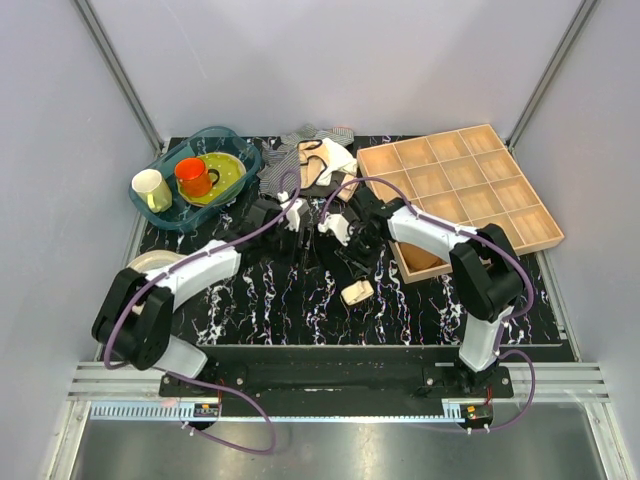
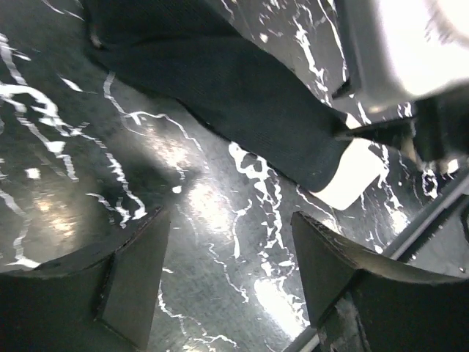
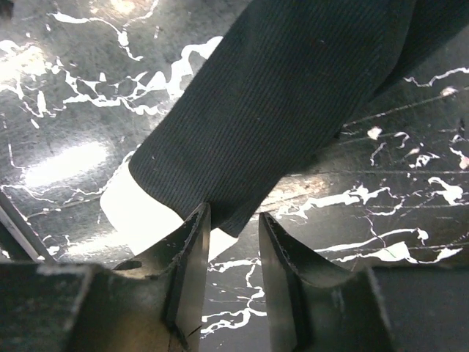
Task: Roll the underwear
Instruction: Fold the underwear at the center of the board.
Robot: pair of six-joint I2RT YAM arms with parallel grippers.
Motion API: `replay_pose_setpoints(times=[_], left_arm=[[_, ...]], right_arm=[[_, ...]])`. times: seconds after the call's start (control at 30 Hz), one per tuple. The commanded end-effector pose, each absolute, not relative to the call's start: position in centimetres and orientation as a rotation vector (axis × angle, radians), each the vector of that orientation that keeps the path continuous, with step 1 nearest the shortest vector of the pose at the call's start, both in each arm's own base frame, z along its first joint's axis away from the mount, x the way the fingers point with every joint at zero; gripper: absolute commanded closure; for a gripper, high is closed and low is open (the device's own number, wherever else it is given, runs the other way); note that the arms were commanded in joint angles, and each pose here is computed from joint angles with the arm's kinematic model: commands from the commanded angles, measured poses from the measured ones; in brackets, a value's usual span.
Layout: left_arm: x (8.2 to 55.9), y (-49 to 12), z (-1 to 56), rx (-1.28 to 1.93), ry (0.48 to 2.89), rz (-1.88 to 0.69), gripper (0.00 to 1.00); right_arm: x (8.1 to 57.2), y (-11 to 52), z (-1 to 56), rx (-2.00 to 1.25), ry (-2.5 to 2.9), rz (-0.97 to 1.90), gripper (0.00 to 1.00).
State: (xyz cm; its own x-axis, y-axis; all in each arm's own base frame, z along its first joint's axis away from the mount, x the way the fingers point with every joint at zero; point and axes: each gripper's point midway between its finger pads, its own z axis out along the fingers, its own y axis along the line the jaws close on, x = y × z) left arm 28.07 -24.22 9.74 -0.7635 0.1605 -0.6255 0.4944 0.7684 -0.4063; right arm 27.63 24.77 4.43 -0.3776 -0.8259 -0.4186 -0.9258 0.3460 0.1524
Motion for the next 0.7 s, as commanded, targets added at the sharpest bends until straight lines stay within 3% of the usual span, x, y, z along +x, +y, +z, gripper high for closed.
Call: replay_pose_setpoints(times=[0.0,0.3,0.43,0.67], left_arm=[[27.7,-28.2,11.2,0.531,2.290,-1.027,0.32],[28.5,-33.3,10.6,0.517,2.312,-1.214,0.50],[29.1,-34.3,9.9,0.487,2.305,-1.275,0.63],[29.6,-34.9,8.8,0.373,2.292,-1.357,0.67]], right_arm=[[29.1,24.0,4.1,-1.517,2.352,0.486,0.63],[27.9,24.4,3.9,-1.546,2.323,0.588,0.65],[27.9,24.4,4.0,-1.547,2.310,0.592,0.66],[27.8,24.4,4.3,-1.503,2.320,0.646,0.66]])
